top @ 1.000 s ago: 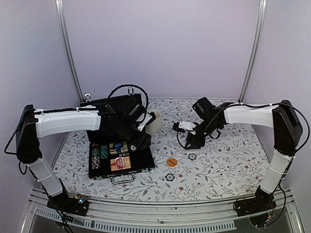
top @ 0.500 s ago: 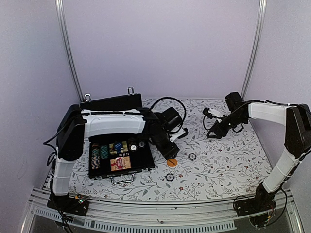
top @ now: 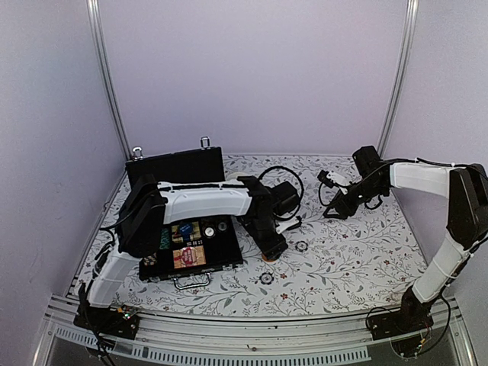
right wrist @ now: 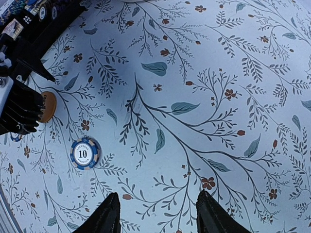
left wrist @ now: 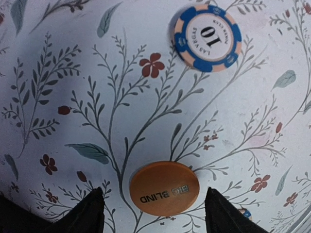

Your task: Pack up texas hold em set

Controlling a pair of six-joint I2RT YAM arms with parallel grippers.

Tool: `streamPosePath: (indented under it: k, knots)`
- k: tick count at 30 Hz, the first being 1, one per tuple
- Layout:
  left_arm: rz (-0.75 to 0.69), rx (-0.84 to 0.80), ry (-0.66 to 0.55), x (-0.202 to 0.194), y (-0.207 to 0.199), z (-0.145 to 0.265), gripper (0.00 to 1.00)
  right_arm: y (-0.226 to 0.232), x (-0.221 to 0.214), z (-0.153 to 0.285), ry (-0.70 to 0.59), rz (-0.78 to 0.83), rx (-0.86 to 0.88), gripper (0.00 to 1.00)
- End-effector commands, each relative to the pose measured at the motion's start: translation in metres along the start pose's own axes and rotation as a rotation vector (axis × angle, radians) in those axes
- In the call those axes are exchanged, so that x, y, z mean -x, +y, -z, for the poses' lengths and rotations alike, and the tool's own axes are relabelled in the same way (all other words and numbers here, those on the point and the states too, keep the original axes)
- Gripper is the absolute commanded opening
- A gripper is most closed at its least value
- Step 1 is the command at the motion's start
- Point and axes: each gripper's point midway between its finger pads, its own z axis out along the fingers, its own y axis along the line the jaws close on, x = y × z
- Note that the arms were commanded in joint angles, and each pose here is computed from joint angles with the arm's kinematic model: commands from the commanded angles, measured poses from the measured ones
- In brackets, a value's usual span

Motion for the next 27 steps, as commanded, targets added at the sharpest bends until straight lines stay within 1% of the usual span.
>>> streamPosePath:
  k: [1,12,22,27]
  knots:
    - [-0.032,-0.01,0.07,-0.014,-0.01,-0.01,0.72,0.003,0.006,0.005,-0.03,0.018,0.005,0.47]
    - [-0.033,-0.012,0.078,-0.014,-0.015,-0.025,0.71,0.003,0.004,0.003,-0.024,0.012,0.011,0.47]
    - [-0.028,-0.028,0.097,-0.018,-0.019,-0.032,0.62,0.004,0.002,0.001,-0.017,0.006,0.023,0.48]
    - [-0.031,-0.007,0.128,-0.026,-0.015,-0.034,0.62,0.005,0.001,0.0,-0.013,0.005,0.029,0.48]
